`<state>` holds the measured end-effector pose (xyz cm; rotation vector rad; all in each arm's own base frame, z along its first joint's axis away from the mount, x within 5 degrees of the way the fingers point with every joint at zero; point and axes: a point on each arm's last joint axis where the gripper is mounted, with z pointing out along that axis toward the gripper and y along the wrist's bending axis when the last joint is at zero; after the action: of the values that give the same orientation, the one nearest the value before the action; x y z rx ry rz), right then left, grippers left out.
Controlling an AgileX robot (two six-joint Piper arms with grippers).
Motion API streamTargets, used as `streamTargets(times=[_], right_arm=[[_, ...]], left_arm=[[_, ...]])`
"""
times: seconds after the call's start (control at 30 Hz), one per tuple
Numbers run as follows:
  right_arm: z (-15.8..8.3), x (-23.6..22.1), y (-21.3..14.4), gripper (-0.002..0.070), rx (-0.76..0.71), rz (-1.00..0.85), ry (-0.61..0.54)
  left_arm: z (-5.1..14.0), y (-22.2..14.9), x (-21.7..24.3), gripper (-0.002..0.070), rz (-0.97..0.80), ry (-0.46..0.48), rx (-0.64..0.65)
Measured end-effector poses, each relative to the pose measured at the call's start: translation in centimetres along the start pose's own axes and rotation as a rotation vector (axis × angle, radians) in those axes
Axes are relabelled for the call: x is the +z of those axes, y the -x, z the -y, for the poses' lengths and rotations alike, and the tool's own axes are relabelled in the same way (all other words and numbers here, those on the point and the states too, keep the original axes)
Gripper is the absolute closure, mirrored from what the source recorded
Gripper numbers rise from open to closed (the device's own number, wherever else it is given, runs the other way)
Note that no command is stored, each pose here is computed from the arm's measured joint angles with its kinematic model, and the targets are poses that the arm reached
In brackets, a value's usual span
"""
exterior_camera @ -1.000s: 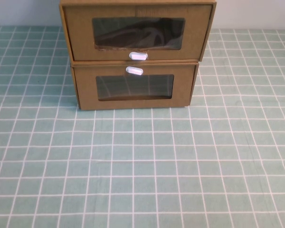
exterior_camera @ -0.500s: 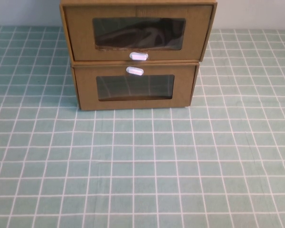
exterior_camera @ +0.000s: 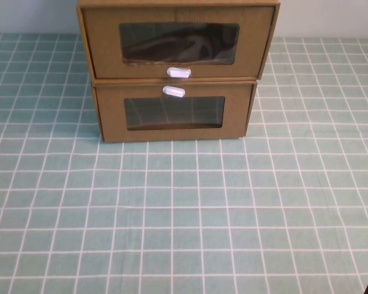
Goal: Close the shoe box
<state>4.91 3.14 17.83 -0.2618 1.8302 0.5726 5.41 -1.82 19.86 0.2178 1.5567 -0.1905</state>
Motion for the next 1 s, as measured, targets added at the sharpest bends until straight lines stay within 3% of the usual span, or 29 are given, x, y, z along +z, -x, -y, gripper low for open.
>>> streamTargets(times=[0.17,0.3,0.63,1.0], right_arm=[[0.1,0.0,-0.6,0.0687,0.0,-0.067,-0.007],[0.5,-0.1,-0.6,0.0687,-0.097,-0.059,-0.053],[2.6,-0.9,0.0,0.0687,-0.056,0.052,-0.447],[2.8,-1.0,0.0,0.0687,-0.042,0.051,-0.475]], left_arm=[[0.0,0.0,0.0,0.068,0.0,0.0,0.0],[0.0,0.0,0.0,0.068,0.0,0.0,0.0],[0.0,0.0,0.0,0.068,0.002,0.0,0.0],[0.0,0.0,0.0,0.068,0.002,0.0,0.0]])
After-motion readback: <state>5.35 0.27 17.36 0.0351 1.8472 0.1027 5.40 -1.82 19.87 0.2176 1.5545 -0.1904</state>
